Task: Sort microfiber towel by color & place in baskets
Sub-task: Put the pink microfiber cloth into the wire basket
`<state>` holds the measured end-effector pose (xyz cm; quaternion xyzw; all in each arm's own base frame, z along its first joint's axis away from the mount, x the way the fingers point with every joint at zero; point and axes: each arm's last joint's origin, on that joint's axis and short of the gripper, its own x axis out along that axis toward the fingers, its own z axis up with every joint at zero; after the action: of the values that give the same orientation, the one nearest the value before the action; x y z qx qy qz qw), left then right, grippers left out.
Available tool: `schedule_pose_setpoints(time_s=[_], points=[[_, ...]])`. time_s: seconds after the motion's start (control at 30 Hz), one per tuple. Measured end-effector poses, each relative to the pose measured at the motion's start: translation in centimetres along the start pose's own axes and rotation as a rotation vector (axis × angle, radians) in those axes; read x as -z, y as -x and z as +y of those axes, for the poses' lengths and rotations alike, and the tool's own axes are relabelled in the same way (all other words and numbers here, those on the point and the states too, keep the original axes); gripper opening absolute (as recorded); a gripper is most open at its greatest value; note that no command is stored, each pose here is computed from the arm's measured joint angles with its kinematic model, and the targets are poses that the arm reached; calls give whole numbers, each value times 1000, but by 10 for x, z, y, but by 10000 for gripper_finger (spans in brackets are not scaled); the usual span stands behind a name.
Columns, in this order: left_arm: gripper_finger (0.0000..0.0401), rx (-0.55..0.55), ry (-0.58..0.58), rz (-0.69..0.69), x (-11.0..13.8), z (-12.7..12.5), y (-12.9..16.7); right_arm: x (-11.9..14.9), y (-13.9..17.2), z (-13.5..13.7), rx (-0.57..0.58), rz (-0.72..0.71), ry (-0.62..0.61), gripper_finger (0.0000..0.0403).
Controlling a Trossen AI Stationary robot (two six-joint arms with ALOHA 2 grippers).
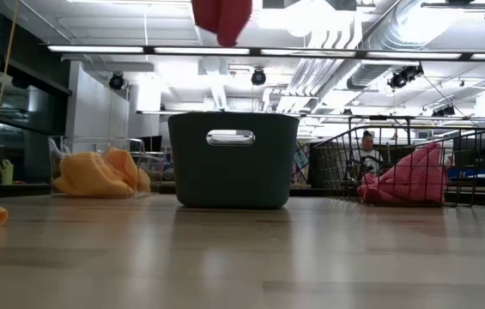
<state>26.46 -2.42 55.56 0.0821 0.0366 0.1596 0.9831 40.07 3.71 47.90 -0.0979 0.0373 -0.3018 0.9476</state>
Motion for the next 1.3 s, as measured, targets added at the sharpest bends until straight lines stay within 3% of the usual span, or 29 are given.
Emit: schedule_pose_setpoints(time_s=[0.1,0.17,0.3,0.47,0.63,0.77,0.93,1.07,1.17,1.3], points=[[5,-11,-14,-2,-1,2,3,0,4,2,-18,15,29,61],[15,-29,-18,5,-1,3,5,2,8,2,-32,42,55,22],[47,-79,-24,64,2,10,16,5,21,-14,-5,153,80,7],[98,-174,0,259,21,23,33,21,41,-44,66,378,127,3],[141,-242,67,451,50,29,47,44,64,-84,256,596,202,2],[161,-269,138,489,74,24,51,70,83,-114,414,683,178,1],[168,-233,250,435,113,4,49,116,114,-145,488,708,41,1],[168,-146,419,330,141,-16,41,159,123,-173,445,753,-139,1],[168,-26,552,214,143,-24,34,180,114,-198,391,750,-299,0],[168,15,584,124,137,-24,31,197,100,-231,392,749,-440,0]])
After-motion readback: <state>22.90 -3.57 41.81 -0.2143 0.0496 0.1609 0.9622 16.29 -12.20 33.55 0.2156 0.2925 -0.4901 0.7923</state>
